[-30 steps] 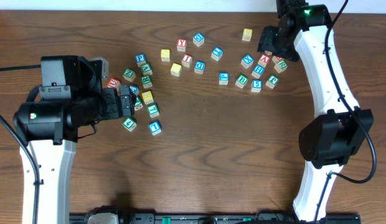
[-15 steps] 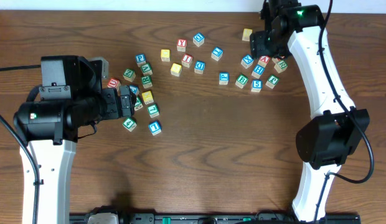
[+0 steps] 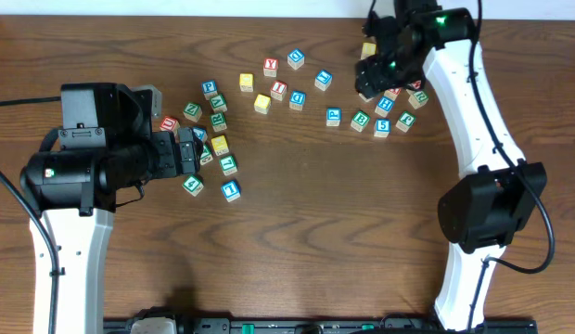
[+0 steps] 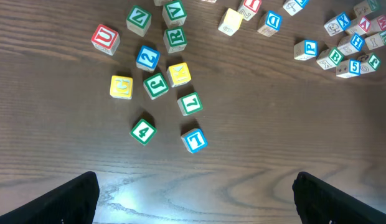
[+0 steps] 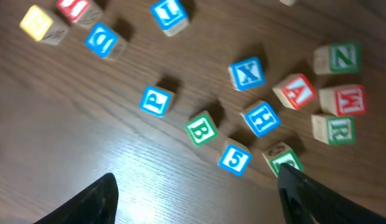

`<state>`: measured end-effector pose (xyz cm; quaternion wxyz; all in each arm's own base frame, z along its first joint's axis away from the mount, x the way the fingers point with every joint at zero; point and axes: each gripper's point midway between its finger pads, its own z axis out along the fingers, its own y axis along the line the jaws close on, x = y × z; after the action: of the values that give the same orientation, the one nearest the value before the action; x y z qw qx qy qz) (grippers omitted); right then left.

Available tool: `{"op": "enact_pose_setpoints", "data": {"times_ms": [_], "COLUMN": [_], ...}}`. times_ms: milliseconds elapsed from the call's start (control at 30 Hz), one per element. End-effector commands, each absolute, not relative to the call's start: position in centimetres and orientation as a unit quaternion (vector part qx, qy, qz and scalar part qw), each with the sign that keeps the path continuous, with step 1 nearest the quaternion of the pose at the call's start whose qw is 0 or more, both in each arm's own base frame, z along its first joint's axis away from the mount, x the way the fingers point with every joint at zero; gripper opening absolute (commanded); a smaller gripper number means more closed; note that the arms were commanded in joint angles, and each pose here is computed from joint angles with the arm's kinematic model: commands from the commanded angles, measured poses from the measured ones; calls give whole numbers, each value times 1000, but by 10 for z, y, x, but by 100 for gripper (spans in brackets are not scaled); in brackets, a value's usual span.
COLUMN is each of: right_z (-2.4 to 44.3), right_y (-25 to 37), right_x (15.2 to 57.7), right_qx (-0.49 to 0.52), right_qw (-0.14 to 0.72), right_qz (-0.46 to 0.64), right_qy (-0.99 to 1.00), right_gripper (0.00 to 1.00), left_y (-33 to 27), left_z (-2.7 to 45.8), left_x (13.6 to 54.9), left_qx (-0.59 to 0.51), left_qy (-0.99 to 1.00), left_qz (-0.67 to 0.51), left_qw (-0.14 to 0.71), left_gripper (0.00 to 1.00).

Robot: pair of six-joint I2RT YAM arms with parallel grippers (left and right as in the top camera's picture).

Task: Spell out AI2
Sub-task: 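Swing the right gripper up to the top-right blocks above the red A block, then lower the right gripper around the red A block and close it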

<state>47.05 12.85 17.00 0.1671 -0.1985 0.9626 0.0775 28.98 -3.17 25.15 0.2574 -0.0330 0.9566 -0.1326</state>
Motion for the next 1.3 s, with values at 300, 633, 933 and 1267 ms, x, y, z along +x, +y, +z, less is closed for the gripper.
{"op": "enact_pose_setpoints", "data": {"times_ms": [300,633,933,1267], "right_z": [171,167,120,79], "right_y": [110,81,78,59], "right_x": [484,504,516,527], "right_qx": [-101,58,113,169], "right_qw": [186,215,188,169], "right_qz": [19,-22,-30,-34], "right_qy": [977,975,975,971], "right_gripper": [75,66,62,52], "left_y": [-34,-34,-34,-34], "left_z": [256,256,256,256], "left_x": [290,290,290,290], "left_qx": [-34,-34,-34,-34], "left_qy": [955,955,955,955], "left_qz": [-140,-140,-140,-140], "left_qw": [261,261,261,261], "left_gripper": [98,98,98,98]}}
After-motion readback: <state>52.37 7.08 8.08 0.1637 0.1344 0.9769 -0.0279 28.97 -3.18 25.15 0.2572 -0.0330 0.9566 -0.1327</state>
